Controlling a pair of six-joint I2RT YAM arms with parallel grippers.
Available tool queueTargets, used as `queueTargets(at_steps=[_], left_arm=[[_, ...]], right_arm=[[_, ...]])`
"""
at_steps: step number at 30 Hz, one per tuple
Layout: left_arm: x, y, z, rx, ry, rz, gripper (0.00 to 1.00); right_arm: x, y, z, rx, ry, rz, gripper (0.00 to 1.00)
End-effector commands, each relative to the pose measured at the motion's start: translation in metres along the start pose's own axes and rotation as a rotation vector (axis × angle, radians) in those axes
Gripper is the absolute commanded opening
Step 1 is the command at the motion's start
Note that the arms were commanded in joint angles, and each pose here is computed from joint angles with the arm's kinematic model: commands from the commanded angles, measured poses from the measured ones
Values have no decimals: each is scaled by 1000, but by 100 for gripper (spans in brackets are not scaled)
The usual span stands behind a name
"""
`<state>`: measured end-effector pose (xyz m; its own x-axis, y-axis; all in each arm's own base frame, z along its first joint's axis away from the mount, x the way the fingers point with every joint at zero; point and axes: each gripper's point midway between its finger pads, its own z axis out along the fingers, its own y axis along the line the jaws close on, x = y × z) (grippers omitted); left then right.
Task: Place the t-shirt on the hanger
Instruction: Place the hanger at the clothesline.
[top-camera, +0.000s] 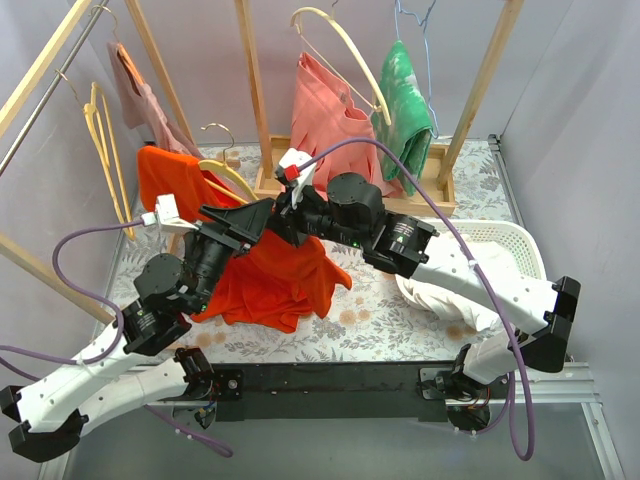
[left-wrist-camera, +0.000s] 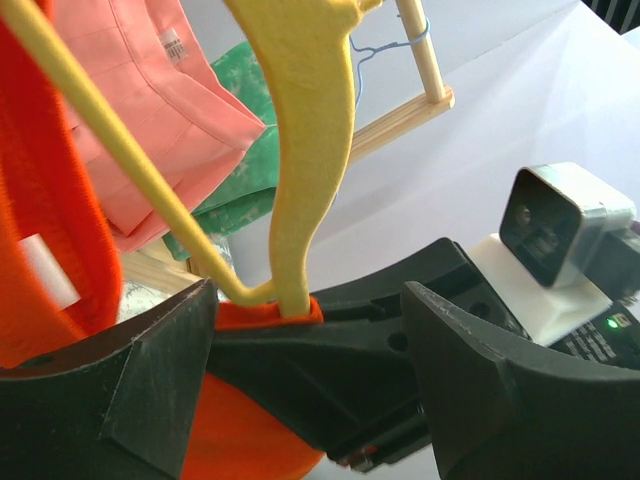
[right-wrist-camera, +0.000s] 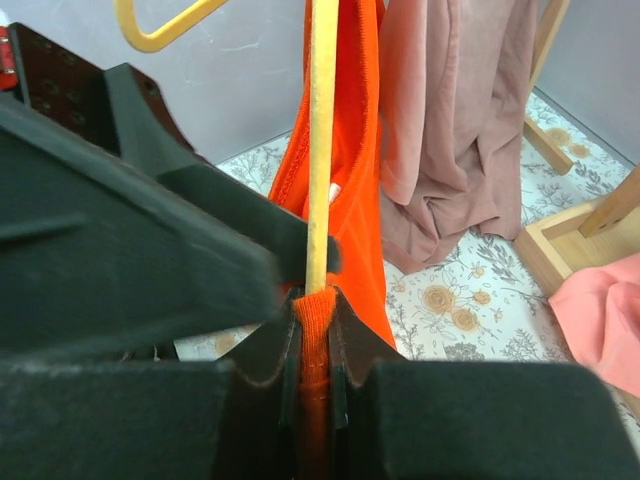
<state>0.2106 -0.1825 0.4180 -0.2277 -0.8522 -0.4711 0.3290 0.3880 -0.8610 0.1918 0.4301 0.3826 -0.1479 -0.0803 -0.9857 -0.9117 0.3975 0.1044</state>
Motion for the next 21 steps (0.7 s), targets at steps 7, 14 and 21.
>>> queueTargets(at_steps=[7,14,21], left_arm=[[-1,-7,14,32,-61,-6,61],[-5,1,14,25,-106,-20,51],[-14,-1,14,43,-152,2,28]], right_arm=[[-64,26,-12,-85,-192,-41,1],[-62,35,-14,-133,-197,-48,1],[-55,36,-15,-139,-184,-48,1]])
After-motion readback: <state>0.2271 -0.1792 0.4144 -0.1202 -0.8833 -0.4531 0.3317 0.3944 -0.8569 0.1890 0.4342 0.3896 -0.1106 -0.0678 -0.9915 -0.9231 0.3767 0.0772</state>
